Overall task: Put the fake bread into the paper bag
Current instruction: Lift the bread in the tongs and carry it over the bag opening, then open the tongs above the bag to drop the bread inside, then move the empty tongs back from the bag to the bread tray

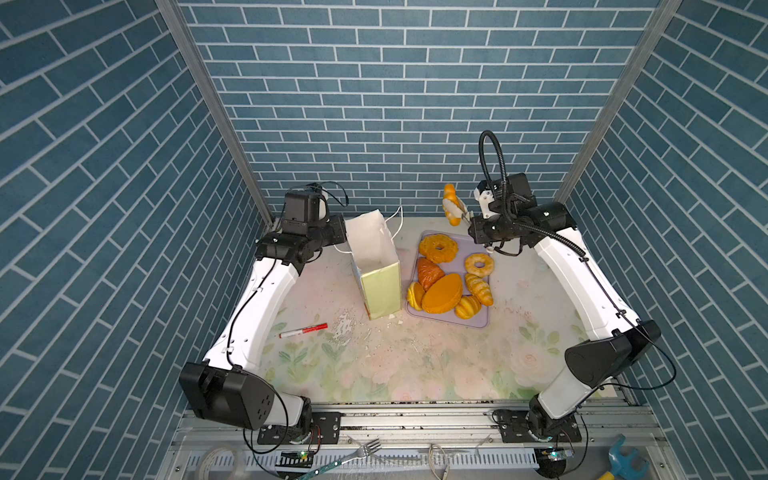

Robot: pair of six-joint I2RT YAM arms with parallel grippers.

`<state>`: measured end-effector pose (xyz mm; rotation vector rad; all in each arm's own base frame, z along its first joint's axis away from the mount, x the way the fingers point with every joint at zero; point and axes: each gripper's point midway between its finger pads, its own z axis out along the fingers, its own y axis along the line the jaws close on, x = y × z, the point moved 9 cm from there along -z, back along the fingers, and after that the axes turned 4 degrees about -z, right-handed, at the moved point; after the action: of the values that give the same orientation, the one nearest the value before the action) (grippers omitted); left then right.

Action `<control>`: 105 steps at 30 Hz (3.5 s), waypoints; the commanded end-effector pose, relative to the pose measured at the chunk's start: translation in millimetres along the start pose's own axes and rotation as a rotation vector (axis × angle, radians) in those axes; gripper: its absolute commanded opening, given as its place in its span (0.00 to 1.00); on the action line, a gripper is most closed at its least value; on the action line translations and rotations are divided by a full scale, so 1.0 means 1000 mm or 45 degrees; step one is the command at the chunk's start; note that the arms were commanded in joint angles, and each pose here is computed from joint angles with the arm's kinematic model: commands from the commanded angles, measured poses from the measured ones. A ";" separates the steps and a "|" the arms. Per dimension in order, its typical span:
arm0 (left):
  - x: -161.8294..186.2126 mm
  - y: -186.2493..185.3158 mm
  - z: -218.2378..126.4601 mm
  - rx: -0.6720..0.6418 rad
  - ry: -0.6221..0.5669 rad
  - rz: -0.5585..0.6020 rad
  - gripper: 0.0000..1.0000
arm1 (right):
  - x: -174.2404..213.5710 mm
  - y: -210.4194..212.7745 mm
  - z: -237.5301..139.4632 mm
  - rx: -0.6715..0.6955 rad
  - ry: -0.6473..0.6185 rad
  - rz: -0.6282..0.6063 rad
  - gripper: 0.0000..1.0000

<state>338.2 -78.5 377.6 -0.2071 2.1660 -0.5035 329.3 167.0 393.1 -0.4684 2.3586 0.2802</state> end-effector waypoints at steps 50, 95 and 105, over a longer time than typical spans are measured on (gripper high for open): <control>0.012 0.003 -0.014 0.037 -0.035 0.026 0.06 | 0.011 0.177 -0.007 -0.272 0.009 -0.688 0.48; 0.006 -0.001 -0.011 0.046 0.000 0.070 0.06 | 0.063 -0.029 0.016 0.007 0.157 0.117 0.49; 0.005 -0.001 -0.012 0.039 0.005 0.098 0.07 | 0.092 -0.025 0.051 -0.087 0.371 0.197 0.51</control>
<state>324.4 -77.8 376.2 -0.1328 2.1562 -0.5009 309.9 133.7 293.3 -0.4194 2.6667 0.3060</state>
